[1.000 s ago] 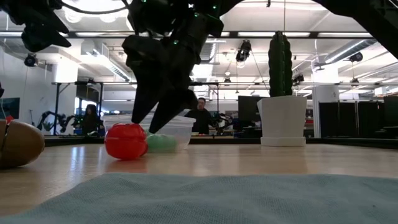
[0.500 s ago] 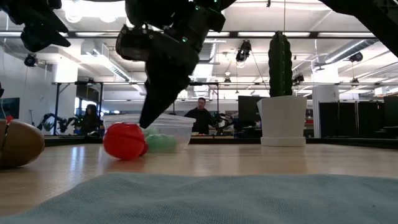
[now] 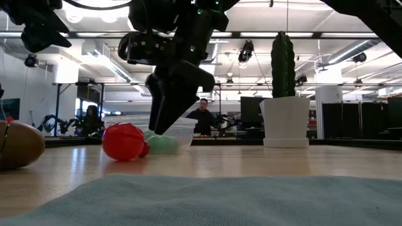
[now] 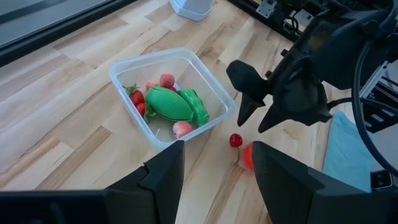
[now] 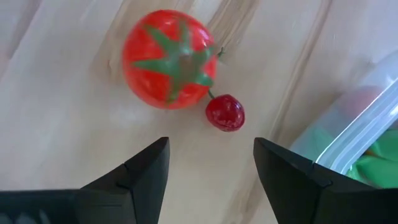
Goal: Pick and placing Produce into tupperware
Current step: Put the red cherry into the transparent bin, then put the red tomato into the transparent bin
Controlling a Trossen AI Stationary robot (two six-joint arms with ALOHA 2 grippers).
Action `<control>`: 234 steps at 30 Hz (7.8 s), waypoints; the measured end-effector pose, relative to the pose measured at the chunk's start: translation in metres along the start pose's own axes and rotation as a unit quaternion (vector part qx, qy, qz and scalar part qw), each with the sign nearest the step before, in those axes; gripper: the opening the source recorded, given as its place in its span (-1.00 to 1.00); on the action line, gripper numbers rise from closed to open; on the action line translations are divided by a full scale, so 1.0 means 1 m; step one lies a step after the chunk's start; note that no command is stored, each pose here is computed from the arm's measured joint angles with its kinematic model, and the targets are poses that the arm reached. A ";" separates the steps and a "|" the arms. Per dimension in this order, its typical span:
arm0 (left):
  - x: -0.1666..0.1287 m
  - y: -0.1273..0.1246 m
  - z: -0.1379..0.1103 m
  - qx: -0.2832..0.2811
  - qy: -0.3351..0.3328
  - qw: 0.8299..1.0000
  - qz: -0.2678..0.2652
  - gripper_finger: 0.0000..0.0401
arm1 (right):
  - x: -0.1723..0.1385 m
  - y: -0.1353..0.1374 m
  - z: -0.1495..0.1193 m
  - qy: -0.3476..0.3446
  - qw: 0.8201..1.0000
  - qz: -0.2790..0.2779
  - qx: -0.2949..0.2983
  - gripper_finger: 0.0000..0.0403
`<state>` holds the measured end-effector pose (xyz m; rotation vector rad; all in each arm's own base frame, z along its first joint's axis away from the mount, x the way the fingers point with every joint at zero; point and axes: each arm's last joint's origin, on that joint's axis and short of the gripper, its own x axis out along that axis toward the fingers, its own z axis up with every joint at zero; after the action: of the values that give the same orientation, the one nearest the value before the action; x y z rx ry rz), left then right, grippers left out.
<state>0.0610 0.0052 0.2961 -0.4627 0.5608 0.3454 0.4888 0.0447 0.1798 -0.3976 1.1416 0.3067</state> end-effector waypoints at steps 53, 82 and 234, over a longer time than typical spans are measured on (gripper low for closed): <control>0.001 0.001 0.001 -0.013 -0.014 0.999 0.027 -0.14 | 0.039 -0.020 -0.008 -0.076 0.994 -0.018 -0.077 0.12; 0.001 0.001 0.002 -0.013 -0.017 0.999 0.034 -0.14 | 0.039 -0.019 -0.014 -0.041 0.998 -0.002 -0.042 -0.54; 0.001 0.000 0.005 -0.017 -0.038 0.999 0.029 -0.14 | 0.033 0.036 0.024 -0.116 0.974 -0.011 0.193 0.58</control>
<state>0.0644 0.0077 0.2996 -0.4642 0.4952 0.4270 0.5054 0.0883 0.1523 -0.0285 0.9388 0.1028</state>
